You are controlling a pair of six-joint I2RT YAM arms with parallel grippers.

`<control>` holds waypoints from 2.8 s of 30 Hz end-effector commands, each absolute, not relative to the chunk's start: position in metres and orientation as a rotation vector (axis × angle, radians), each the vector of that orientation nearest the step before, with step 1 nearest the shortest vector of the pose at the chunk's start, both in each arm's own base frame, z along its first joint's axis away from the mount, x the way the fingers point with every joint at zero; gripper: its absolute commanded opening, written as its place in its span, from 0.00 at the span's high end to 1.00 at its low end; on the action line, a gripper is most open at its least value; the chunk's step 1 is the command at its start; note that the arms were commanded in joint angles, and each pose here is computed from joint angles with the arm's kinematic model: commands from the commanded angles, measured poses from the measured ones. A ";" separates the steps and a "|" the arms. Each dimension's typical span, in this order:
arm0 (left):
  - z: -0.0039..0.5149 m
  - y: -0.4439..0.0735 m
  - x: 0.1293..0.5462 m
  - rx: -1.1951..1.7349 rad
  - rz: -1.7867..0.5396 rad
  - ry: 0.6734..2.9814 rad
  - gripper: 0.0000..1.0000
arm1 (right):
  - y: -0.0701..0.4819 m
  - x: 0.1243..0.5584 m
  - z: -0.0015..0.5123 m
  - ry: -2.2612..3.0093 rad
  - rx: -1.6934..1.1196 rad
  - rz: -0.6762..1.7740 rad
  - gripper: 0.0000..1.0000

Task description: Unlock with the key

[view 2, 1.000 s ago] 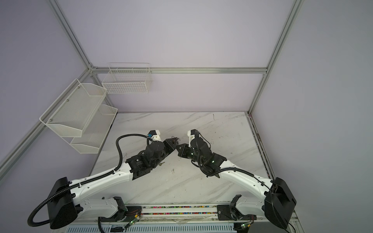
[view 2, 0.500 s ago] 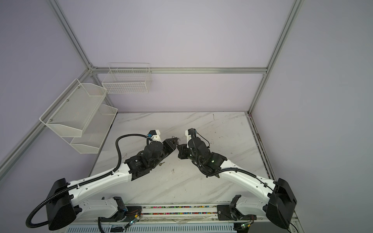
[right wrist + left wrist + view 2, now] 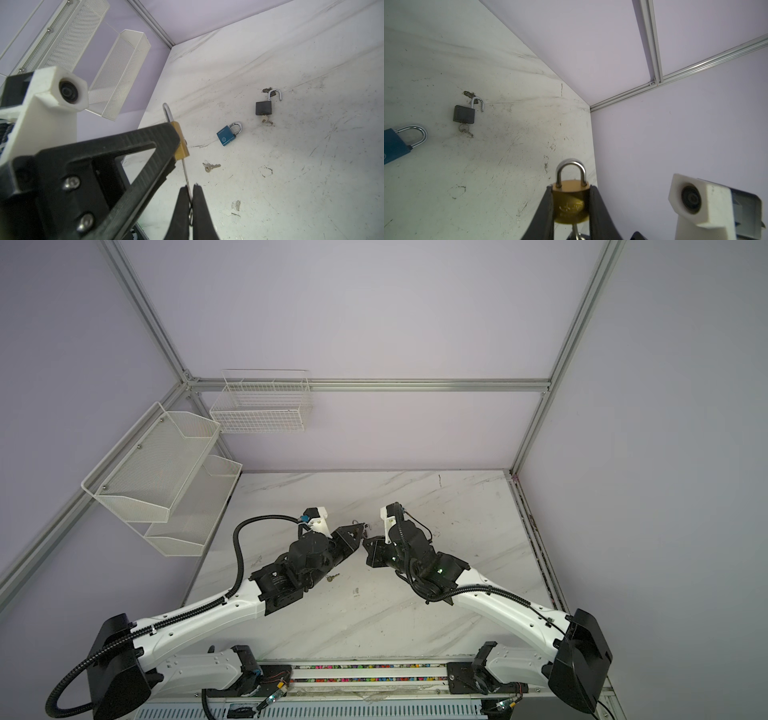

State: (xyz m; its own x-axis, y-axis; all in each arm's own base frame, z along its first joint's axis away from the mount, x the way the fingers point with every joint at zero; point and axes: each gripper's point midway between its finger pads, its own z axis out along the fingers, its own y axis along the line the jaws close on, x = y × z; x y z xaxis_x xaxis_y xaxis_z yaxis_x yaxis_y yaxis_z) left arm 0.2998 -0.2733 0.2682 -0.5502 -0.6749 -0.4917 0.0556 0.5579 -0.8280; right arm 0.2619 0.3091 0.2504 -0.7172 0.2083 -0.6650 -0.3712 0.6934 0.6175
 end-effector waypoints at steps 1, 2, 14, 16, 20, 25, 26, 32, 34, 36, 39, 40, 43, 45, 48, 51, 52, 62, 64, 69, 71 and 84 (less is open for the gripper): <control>0.286 -0.278 0.288 -0.394 -1.125 1.891 0.98 | 0.299 0.276 0.258 2.142 -0.075 0.911 1.00; 0.285 -0.277 0.288 -0.391 -1.120 1.895 0.99 | 0.308 0.273 0.262 2.136 -0.097 0.973 1.00; 0.279 -0.287 0.274 -0.254 -1.144 1.962 0.99 | 0.332 0.289 0.295 2.090 -0.097 0.955 1.00; 0.282 -0.292 0.272 -0.230 -1.167 1.966 0.98 | 0.331 0.293 0.290 2.095 -0.097 0.897 1.00; 0.281 -0.291 0.270 -0.211 -1.166 1.964 0.97 | 0.345 0.281 0.309 2.029 -0.139 1.096 1.00; 0.284 -0.280 0.271 -0.257 -1.166 1.923 0.95 | 0.336 0.279 0.310 2.054 -0.094 1.107 1.00; 0.285 -0.278 0.272 -0.271 -1.170 1.917 0.94 | 0.327 0.282 0.304 2.066 -0.092 1.026 1.00; 0.302 -0.268 0.280 -0.323 -1.207 1.830 0.92 | 0.296 0.282 0.289 2.106 -0.057 0.852 1.00; 0.307 -0.266 0.282 -0.339 -1.223 1.805 0.91 | 0.294 0.278 0.286 2.120 -0.069 0.850 1.00; 0.312 -0.263 0.285 -0.356 -1.233 1.784 0.91 | 0.294 0.274 0.282 2.144 -0.094 0.843 1.00; 0.315 -0.259 0.289 -0.377 -1.214 1.770 0.91 | 0.290 0.270 0.276 2.172 -0.107 0.822 1.00; 0.315 -0.258 0.291 -0.386 -1.203 1.770 0.91 | 0.289 0.269 0.274 2.179 -0.107 0.816 1.00; 0.316 -0.255 0.293 -0.394 -1.183 1.754 0.91 | 0.287 0.266 0.267 2.206 -0.104 0.809 1.00; 0.318 -0.254 0.295 -0.379 -1.159 1.743 0.91 | 0.289 0.264 0.268 2.215 -0.091 0.833 1.00; 0.314 -0.251 0.297 -0.378 -1.122 1.751 0.91 | 0.299 0.261 0.284 2.170 -0.100 0.931 1.00; 0.314 -0.251 0.297 -0.386 -1.128 1.748 0.91 | 0.312 0.257 0.290 2.153 -0.143 0.986 1.00; 0.315 -0.252 0.297 -0.385 -1.132 1.745 0.91 | 0.316 0.255 0.290 2.148 -0.162 0.996 1.00; 0.318 -0.254 0.298 -0.388 -1.136 1.755 0.91 | 0.326 0.258 0.298 2.112 -0.181 0.993 1.00; 0.317 -0.254 0.298 -0.391 -1.133 1.756 0.91 | 0.326 0.259 0.301 2.096 -0.175 1.001 1.00; 0.315 -0.253 0.298 -0.397 -1.127 1.765 0.91 | 0.324 0.259 0.312 2.064 -0.166 1.019 1.00; 0.315 -0.253 0.298 -0.401 -1.127 1.765 0.91 | 0.326 0.258 0.312 2.065 -0.174 1.028 1.00; 0.317 -0.258 0.295 -0.431 -1.186 1.801 0.91 | 0.319 0.269 0.312 2.036 -0.113 0.935 1.00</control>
State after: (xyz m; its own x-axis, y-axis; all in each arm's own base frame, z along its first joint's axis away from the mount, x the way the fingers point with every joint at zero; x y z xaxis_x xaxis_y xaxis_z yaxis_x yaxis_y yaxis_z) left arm 0.2965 -0.2565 0.3043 -0.5131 -0.6790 -0.5251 0.1801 0.5130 -0.8393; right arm 0.2576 0.3236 0.2890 -0.6844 0.1881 -0.7044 -0.4056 0.7046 0.5822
